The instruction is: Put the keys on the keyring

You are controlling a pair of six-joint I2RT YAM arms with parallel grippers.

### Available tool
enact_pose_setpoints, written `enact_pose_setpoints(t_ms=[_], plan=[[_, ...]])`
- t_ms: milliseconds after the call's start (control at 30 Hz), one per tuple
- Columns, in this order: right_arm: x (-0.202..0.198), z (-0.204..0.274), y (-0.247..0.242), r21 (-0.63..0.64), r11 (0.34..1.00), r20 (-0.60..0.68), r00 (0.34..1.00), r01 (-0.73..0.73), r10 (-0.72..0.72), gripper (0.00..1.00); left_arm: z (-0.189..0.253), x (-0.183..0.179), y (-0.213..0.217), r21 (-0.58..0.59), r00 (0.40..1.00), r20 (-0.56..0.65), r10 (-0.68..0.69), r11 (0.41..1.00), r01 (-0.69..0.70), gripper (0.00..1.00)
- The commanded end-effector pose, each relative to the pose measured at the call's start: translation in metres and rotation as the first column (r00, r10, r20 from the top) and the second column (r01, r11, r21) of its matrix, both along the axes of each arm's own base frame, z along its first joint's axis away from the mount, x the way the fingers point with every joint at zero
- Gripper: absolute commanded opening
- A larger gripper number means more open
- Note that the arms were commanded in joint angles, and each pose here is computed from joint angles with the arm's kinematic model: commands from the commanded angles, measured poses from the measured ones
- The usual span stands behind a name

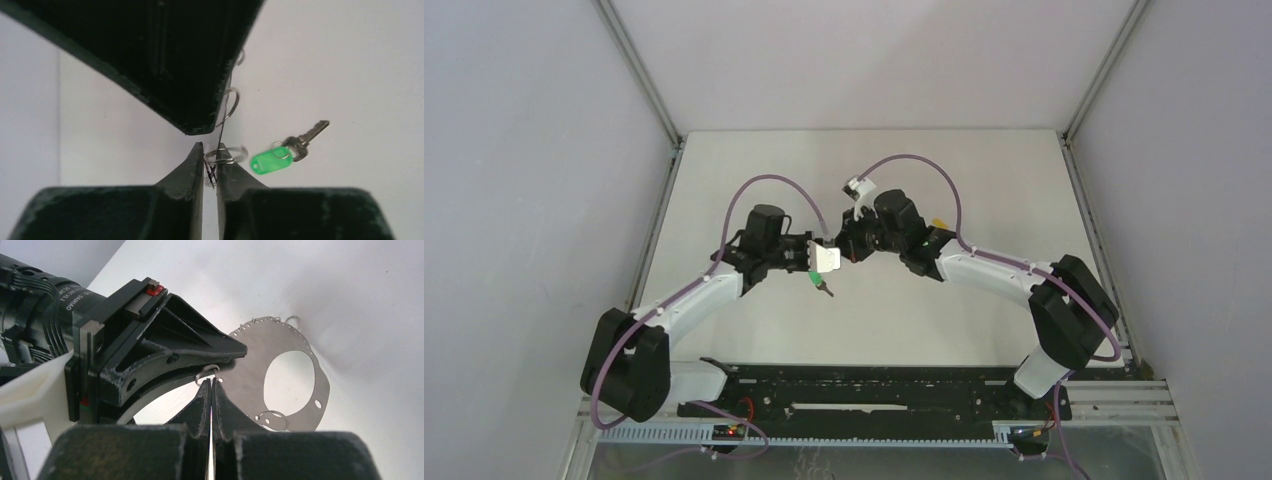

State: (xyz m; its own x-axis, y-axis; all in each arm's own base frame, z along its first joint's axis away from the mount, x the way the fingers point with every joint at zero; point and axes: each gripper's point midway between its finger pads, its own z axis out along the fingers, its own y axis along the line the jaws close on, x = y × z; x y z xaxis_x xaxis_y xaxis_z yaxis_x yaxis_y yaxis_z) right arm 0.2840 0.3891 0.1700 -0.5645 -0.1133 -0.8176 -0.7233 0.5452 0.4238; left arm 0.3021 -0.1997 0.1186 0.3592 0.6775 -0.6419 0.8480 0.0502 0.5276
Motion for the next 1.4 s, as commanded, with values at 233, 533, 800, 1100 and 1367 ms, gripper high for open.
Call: enact_pose_setpoints(t_ms=[233,533,800,1100,1367], plan=[[0.001,0.062,-0.017,0.122,0.992,0.066,0.998,-0.027,0.019,0.19,0.053,0.004,-0.016,-0.091,1.0,-0.001,-0.008,0.996,0.008,0.0],[-0.005,0.146,-0.081,0.127,0.991,0.339,0.941,-0.031,-0.014,0.5,0.139,-0.022,-0.028,-0.245,0.996,-0.074,-0.041,0.969,0.021,0.0],[-0.074,0.185,-0.108,0.057,0.96,0.549,0.812,-0.275,0.2,0.55,0.219,-0.085,-0.033,-0.39,0.978,-0.041,-0.205,0.905,0.173,0.0],[-0.13,0.201,-0.105,0.048,0.876,0.615,0.705,-0.48,0.353,0.57,0.265,-0.134,-0.032,-0.524,0.955,-0.083,-0.286,0.827,0.202,0.0],[-0.148,0.205,-0.089,0.047,0.842,0.64,0.663,-0.538,0.388,0.57,0.288,-0.152,-0.033,-0.596,0.937,-0.134,-0.322,0.782,0.183,0.0]])
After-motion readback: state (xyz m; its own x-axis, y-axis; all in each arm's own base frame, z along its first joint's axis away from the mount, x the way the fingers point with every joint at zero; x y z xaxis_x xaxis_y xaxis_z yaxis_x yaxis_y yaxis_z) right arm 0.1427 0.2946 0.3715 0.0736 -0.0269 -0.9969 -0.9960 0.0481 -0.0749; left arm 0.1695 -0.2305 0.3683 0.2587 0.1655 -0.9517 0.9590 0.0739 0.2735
